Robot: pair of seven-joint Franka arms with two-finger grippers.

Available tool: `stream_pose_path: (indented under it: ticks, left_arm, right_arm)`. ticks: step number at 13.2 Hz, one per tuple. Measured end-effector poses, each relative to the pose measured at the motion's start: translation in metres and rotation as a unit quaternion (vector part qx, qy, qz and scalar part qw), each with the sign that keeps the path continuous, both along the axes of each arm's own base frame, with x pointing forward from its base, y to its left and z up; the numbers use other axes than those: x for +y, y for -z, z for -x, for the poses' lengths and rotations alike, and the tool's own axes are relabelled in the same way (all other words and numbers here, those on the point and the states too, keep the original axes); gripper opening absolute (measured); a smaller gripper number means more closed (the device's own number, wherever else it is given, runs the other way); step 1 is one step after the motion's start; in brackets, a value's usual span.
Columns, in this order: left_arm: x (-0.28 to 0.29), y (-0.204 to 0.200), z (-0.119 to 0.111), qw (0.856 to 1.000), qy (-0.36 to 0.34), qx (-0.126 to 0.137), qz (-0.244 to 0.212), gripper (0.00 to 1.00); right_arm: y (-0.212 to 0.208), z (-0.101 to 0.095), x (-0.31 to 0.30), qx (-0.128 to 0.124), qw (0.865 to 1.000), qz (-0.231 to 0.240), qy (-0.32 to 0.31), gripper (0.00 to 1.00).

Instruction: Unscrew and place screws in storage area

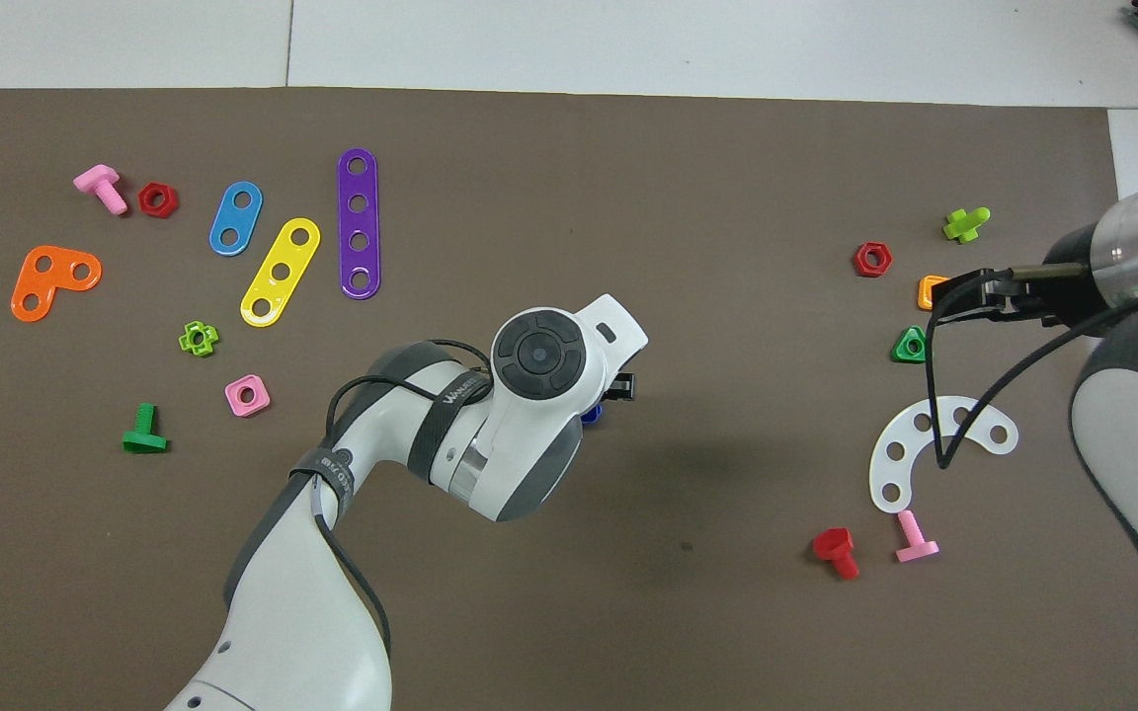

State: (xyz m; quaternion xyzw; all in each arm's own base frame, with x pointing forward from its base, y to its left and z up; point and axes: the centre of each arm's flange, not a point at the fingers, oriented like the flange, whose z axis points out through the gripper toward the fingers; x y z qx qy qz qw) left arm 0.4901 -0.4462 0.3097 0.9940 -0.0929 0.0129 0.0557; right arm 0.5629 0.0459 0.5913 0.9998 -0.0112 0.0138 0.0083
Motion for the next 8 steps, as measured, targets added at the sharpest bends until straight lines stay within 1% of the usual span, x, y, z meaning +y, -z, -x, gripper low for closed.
stream_pose_path:
  ticks: [1,3,4,5,8]
  left_arm:
    - [-0.003,0.0,0.004,1.0,0.004,0.004,-0.003,0.82]
    - [-0.007,0.001,0.01,1.0,0.01,0.01,-0.007,0.53]
    - [-0.008,0.001,0.013,1.0,0.013,0.013,-0.01,0.53]
    - [-0.01,0.0,0.015,1.0,0.015,0.015,-0.011,0.46]
    - [-0.009,-0.002,0.016,1.0,0.015,0.018,-0.013,0.46]
  right_arm:
    - [0.0,0.0,0.0,0.0,1.0,0.0,0.0,1.0]
    - [0.0,0.0,0.0,0.0,1.0,0.0,0.0,1.0]
    - [0.0,0.0,0.0,0.0,1.0,0.0,0.0,1.0]
    - [0.0,0.0,0.0,0.0,1.0,0.0,0.0,1.0]
    - [0.0,0.0,0.0,0.0,1.0,0.0,0.0,1.0]
